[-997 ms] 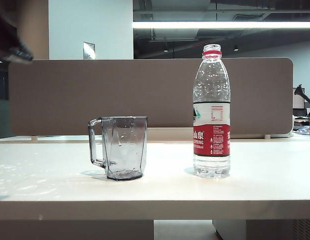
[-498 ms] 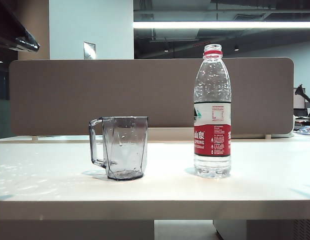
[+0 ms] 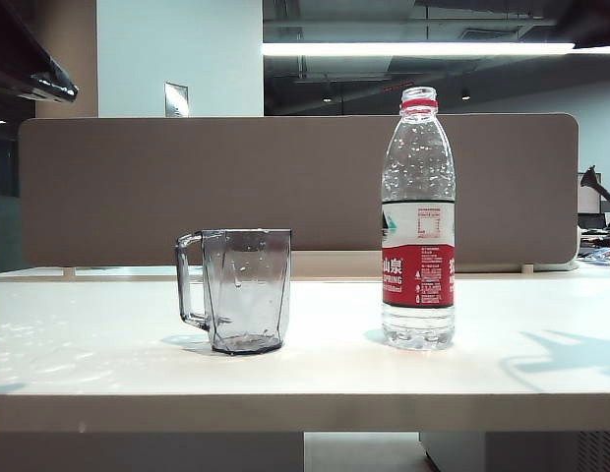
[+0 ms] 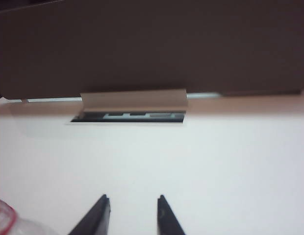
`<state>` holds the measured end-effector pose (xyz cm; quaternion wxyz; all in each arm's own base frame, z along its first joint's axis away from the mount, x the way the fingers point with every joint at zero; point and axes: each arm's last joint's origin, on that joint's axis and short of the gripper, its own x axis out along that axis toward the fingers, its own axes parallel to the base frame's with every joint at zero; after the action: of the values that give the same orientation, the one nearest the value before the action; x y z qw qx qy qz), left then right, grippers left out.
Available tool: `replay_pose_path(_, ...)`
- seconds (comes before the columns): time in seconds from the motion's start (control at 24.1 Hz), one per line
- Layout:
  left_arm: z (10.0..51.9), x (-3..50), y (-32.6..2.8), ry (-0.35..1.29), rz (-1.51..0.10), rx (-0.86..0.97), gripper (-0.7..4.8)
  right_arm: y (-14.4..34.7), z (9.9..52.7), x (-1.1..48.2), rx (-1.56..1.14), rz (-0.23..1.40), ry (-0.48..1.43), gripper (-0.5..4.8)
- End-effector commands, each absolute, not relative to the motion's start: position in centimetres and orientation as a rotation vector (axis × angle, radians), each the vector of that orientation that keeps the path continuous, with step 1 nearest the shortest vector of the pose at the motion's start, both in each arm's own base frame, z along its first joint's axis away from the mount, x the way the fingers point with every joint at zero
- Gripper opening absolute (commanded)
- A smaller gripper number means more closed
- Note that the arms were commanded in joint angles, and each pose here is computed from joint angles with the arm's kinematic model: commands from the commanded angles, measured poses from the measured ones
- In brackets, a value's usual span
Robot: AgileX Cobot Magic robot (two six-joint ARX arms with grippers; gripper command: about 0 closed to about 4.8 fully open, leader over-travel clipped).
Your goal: Pick up the mineral water bottle on the table and pour water into the mug until it's half full.
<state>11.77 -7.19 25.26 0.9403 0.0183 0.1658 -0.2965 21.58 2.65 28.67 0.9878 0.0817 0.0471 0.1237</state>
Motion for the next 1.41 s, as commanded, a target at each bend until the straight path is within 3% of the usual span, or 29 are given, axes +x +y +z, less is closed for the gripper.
replay_pose_path(0.04,25.5,11.8,-7.2,0.321,-0.612,0.037,-0.04,3.5,25.2,21.3,0.196,0.221,0.035,1.44)
replay_pose_path(0.42,25.5,11.8,-7.2,0.321,-0.611,0.037,-0.05,6.6,18.0,17.8,0.180,0.261,0.093,1.49)
replay_pose_path(0.71,25.5,11.8,-7.2,0.321,-0.612,0.037,-0.04,8.1,15.8,15.8,0.101,0.332,0.119,1.59)
replay_pose_path(1.04,25.5,11.8,-7.2,0.321,-0.611,0.036,-0.04,9.4,13.6,17.0,0.068,0.370,0.099,1.82)
replay_pose_path(1.25,25.5,11.8,-7.2,0.321,-0.611,0.037,-0.04,10.3,11.7,18.2,0.043,0.383,0.109,3.82)
replay_pose_path(1.41,25.5,11.8,-7.2,0.321,-0.612,0.037,-0.05,11.3,11.7,19.6,0.047,0.423,0.102,4.01)
